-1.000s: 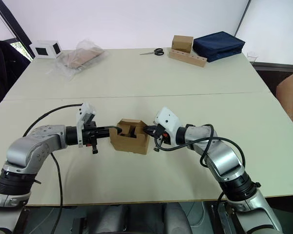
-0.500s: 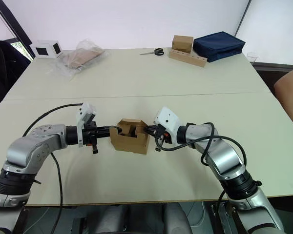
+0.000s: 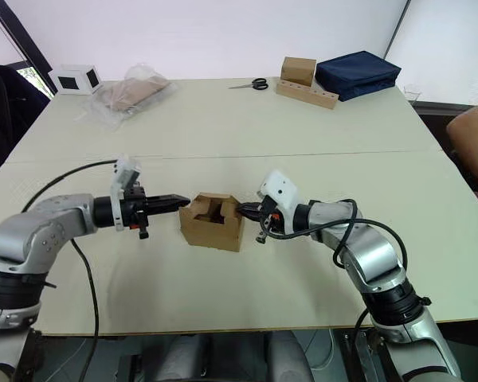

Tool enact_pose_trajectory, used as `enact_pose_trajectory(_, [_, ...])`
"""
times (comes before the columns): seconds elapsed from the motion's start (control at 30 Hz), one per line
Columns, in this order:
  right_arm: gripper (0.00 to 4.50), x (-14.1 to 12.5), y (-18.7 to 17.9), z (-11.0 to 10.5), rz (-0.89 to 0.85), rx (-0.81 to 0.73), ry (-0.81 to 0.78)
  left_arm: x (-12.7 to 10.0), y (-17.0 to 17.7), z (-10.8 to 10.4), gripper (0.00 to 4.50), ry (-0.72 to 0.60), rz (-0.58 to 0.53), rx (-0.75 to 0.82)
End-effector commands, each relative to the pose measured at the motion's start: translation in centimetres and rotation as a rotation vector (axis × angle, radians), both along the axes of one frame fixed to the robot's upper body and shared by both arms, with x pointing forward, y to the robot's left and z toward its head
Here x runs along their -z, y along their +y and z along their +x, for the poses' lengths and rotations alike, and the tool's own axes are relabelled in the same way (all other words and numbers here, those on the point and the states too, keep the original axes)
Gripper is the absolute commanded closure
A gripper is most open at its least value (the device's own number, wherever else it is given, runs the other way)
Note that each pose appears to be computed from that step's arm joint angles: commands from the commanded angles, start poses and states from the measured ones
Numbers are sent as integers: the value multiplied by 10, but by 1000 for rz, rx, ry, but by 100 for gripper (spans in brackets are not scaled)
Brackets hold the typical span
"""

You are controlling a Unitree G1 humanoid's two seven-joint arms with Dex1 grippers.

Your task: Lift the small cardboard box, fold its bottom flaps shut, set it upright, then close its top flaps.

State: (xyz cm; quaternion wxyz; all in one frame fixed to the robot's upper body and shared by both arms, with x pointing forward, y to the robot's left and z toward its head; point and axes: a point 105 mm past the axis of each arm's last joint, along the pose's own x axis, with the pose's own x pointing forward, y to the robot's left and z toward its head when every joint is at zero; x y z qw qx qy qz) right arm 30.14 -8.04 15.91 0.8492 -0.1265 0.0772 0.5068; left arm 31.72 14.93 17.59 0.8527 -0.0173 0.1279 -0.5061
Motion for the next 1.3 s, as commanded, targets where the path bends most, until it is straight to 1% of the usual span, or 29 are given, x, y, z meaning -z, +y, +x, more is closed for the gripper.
enact_pose_trajectory(0.03, [449,-20,-6,-7,65,-12,-37,-15,15,19,450,-71,8,-53])
enact_pose_trajectory(0.13, [449,-24,-10,-10,92,-3,-26,-10,18,32,450,-72,26,-65])
enact_pose_trajectory(0.27, [449,-26,-9,-18,111,-15,-7,1,18,42,450,-69,48,-55])
enact_pose_trajectory(0.33, [449,-29,-8,-26,124,-33,8,9,15,49,450,-70,67,-52])
enact_pose_trajectory(0.4, [449,-32,-6,-39,123,-75,30,19,11,55,450,-60,83,-39])
enact_pose_trajectory(0.53, [449,-36,-3,-56,102,-125,51,33,-1,64,450,-33,87,-2])
enact_pose_trajectory(0.63, [449,-40,-1,-64,86,-142,49,42,-13,67,450,-11,85,46])
enact_pose_trajectory(0.77, [449,-36,10,-74,72,-185,72,46,-23,61,450,8,78,121])
enact_pose_trajectory(0.87, [449,-28,17,-75,45,-195,80,47,-26,57,450,17,79,156])
enact_pose_trajectory(0.97, [449,-19,21,-68,4,-177,68,48,-26,54,450,22,77,168])
enact_pose_trajectory(1.17, [449,-17,24,-54,-16,-153,24,48,-26,46,450,27,69,193])
enact_pose_trajectory(1.3, [449,-19,29,-49,-15,-170,5,50,-27,42,450,24,65,198])
